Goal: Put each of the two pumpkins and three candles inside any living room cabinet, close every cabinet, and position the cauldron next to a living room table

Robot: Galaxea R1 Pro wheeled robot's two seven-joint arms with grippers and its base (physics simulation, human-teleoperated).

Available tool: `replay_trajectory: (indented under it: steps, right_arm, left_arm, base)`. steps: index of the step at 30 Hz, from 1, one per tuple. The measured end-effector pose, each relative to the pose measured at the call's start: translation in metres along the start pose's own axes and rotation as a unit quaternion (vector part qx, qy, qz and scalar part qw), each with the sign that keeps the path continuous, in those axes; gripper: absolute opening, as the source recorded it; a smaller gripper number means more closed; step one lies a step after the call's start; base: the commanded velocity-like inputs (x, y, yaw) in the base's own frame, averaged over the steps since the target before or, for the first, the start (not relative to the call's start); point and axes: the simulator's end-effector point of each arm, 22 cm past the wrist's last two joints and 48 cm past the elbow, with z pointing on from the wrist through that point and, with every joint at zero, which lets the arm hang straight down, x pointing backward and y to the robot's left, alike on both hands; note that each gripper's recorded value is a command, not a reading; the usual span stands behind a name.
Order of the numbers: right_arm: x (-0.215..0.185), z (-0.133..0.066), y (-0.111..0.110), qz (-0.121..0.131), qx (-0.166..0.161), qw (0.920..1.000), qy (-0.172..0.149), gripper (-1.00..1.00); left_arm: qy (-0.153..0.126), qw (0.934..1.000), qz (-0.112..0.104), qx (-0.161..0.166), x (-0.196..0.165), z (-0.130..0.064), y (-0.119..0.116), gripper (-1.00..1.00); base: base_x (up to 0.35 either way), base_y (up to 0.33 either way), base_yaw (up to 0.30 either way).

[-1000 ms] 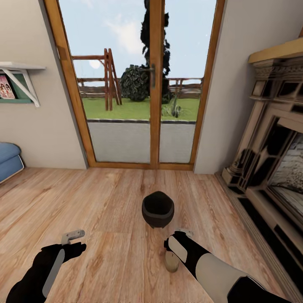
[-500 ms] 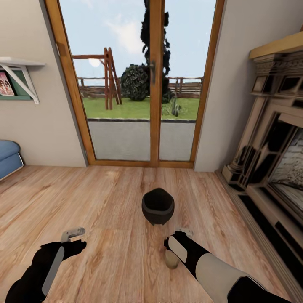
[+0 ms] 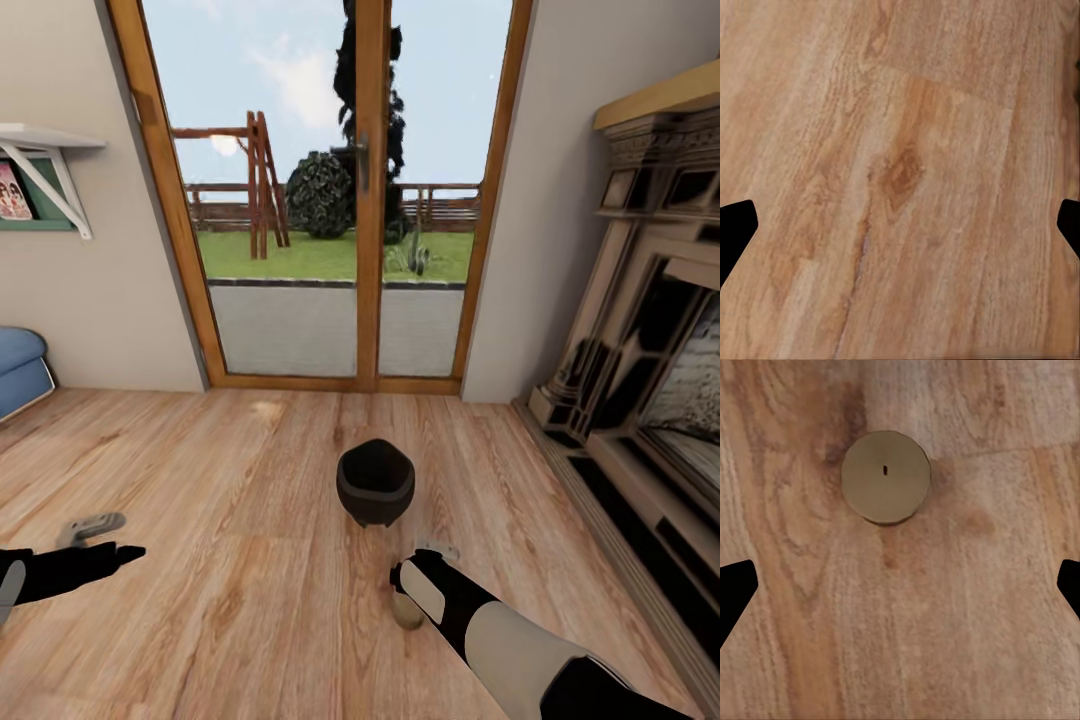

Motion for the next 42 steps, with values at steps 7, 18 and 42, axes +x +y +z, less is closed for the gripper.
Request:
replay_trajectory:
  steps: [7,18,42]
  right_arm:
    - [0.001,0.003,0.002,0.0,-0.002,1.0,-0.003,1.0]
    - [-0.001,0.002,0.003,0.0,-0.003,1.0,-0.005,1.0]
    - [0.025,0.03,0.005,-0.002,-0.004,0.9997,0.024,1.0]
  left_arm:
    - [-0.001,0.9999,0.01,0.012,-0.006,-0.007,0.011,1.0]
    - [-0.002,0.9998,0.013,0.012,-0.006,-0.008,0.011,1.0]
    - [0.028,0.9995,0.012,0.004,0.016,0.019,0.018,1.0]
  base:
    - [0.0,0.0,0.0]
    - [0.0,0.059,0.0]
    - [0.009,0.001,0.0]
